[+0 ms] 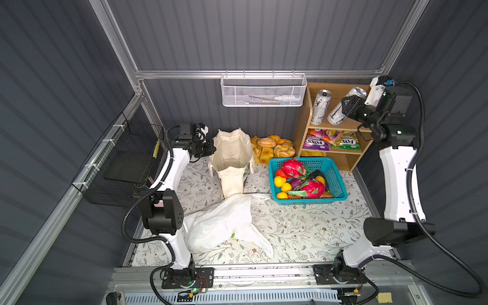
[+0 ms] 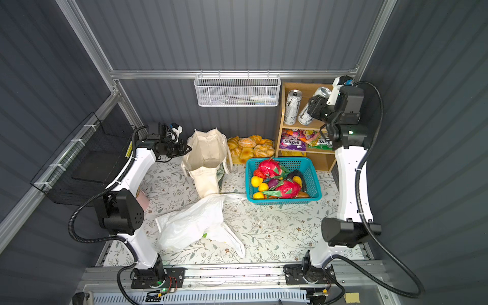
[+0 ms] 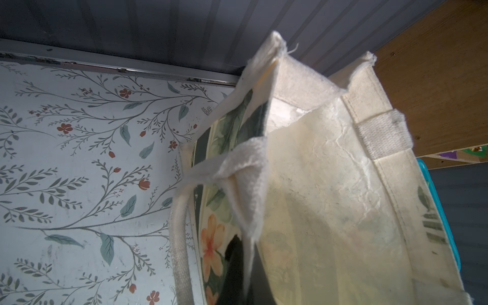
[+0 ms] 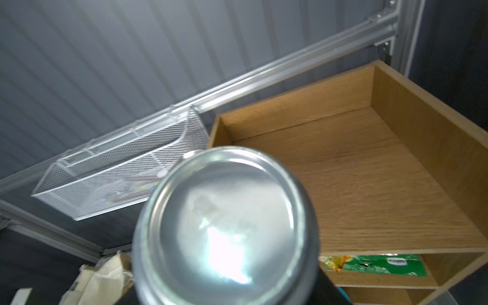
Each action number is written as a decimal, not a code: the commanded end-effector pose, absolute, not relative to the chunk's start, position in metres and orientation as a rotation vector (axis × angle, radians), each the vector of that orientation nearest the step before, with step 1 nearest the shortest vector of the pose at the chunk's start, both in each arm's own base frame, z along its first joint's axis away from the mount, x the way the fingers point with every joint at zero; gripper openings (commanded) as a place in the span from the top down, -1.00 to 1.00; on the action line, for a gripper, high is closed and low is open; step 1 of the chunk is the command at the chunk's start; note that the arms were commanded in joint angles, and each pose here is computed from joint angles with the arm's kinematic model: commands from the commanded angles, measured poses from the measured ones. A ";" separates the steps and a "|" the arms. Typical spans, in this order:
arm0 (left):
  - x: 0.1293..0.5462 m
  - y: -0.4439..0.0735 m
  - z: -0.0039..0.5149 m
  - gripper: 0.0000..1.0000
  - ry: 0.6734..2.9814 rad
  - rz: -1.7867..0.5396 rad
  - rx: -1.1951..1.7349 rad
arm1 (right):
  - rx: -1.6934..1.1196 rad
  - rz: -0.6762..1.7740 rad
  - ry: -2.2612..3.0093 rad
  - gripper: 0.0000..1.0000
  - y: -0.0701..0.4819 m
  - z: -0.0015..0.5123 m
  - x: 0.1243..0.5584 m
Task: Place the mixed food into the grocery bags and tie them
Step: 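Carry the silver can with the right gripper and lower it into the tote bag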
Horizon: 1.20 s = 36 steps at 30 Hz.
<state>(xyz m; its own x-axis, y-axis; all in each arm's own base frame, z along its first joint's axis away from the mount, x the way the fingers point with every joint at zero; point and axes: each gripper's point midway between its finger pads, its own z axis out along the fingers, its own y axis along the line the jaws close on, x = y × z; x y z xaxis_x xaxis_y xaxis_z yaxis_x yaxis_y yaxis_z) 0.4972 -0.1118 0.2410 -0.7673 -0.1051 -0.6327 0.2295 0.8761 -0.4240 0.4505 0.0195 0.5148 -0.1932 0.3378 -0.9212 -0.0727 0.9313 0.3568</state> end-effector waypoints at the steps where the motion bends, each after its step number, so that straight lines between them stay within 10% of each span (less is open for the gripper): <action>1: 0.496 -0.116 0.249 1.00 2.357 -0.664 0.139 | 0.015 0.481 1.583 0.31 0.083 0.561 0.421; 16: 0.492 -0.123 0.238 1.00 2.378 -0.697 0.150 | -0.447 0.773 1.767 0.31 0.377 0.442 0.464; 36: 0.494 -0.129 0.238 1.00 2.367 -0.743 0.150 | -0.858 0.548 1.993 0.17 0.476 0.182 0.493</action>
